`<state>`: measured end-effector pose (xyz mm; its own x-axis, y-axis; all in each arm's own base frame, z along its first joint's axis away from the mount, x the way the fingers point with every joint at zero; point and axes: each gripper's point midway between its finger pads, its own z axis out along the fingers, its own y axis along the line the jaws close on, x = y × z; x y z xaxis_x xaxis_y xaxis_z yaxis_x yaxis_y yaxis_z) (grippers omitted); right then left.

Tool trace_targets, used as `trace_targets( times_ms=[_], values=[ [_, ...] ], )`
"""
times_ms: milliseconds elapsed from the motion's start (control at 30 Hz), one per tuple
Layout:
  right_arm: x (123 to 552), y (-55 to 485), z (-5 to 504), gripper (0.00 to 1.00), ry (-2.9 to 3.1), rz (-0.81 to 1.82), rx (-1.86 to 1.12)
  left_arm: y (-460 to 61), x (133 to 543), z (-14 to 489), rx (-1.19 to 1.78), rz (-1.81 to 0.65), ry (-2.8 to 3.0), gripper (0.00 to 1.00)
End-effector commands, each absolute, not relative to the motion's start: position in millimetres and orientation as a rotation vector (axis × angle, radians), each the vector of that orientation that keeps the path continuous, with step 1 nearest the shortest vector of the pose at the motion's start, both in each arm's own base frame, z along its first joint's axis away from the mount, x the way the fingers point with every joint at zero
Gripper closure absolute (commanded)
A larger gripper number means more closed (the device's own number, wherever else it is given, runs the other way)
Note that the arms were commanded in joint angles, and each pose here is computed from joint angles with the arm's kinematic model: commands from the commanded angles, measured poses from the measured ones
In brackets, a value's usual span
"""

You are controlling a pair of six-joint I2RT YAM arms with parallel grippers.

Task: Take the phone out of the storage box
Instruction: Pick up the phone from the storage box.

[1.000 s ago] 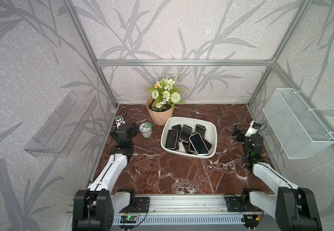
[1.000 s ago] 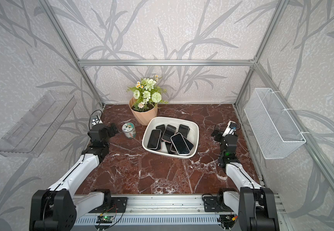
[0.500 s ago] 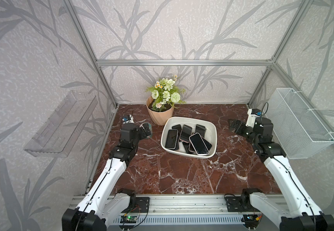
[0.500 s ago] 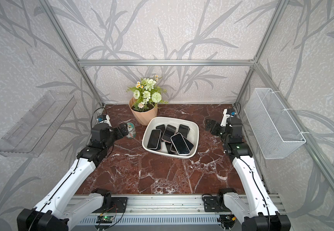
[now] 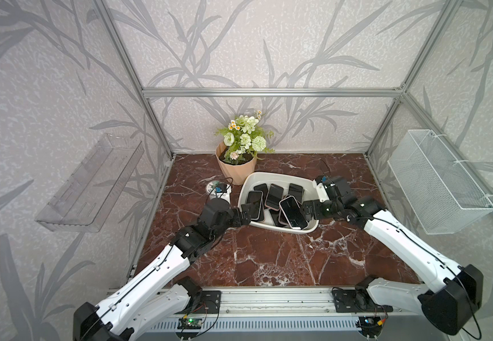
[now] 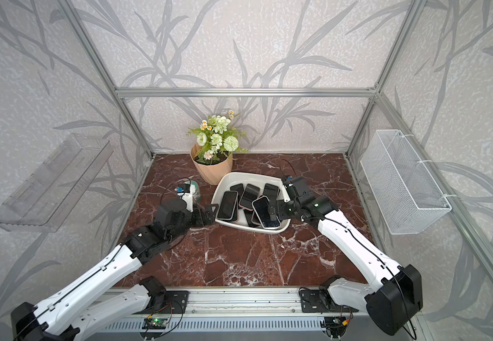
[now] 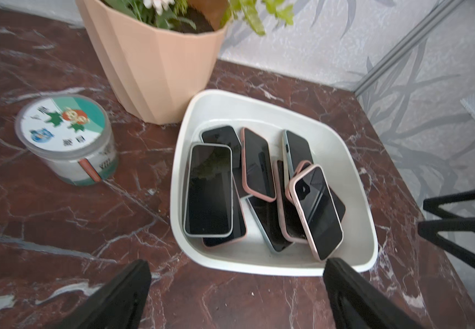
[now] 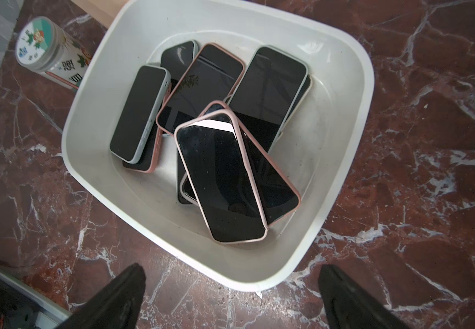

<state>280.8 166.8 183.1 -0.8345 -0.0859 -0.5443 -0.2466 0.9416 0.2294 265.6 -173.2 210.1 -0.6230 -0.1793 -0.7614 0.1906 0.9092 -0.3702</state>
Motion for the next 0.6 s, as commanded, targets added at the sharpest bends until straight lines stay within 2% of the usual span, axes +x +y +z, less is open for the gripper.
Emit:
trace_targets(
  times_ms=[0,267,567],
  values=[
    [279,165,166,0.01,2.579,0.319,-0.308,-192,264,201,0.022,-0.547,2.196,0.0],
    [288,196,147,0.01,2.625,0.323,-0.424,-226,266,201,0.049,-0.58,2.183,0.0],
    [303,205,119,0.01,2.689,0.237,-0.453,-258,270,207,0.129,-0.618,2.191,0.0]
  ],
)
